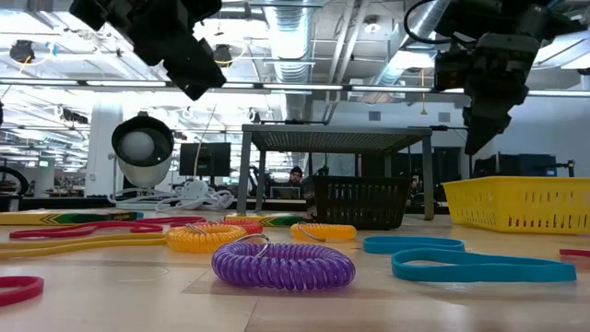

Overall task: Pick & Place Office Desk Supplies
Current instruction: Put the orange spring keychain into the black basket

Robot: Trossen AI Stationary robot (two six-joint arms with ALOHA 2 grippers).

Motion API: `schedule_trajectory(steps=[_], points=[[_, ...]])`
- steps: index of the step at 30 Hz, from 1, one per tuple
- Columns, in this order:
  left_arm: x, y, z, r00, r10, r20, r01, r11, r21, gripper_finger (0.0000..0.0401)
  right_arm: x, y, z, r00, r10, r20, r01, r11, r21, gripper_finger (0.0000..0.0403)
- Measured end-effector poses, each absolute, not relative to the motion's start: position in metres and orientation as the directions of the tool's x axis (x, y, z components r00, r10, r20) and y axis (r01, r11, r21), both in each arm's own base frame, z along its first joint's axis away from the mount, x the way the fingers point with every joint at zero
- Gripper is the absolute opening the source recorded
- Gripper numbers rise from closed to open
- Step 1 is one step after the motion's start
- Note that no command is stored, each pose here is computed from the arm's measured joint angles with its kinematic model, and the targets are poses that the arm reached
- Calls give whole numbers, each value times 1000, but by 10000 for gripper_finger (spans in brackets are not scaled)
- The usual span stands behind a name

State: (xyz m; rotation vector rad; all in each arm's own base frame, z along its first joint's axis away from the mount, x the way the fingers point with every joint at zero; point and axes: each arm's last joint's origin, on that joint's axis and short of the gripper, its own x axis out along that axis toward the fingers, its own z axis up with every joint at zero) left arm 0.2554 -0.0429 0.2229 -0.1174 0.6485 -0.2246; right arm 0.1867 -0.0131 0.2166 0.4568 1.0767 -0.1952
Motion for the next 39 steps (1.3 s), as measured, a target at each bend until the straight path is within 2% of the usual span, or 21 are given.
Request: schedule_trajectory(steps=[6, 18, 27, 33, 39], points=[[260, -45, 217, 747, -239, -620, 131, 968, -215, 104, 187, -13, 217, 468, 66, -881, 363, 895, 259, 134], [273, -59, 180, 627, -256, -736, 20, 950, -313, 104, 187, -13, 217, 471, 63, -880, 341, 907, 248, 132], [304, -72, 170, 496, -211, -842, -5, 969, -246, 104, 188, -13, 217, 478, 62, -876, 327, 913, 244, 132], [318, -73, 167, 497, -155, -854, -56, 976, -210, 104, 188, -13, 217, 478, 63, -876, 324, 914, 242, 131], [325, -80, 157, 469, -156, -869, -52, 978, -203, 104, 188, -13, 217, 477, 63, -876, 319, 917, 239, 131]])
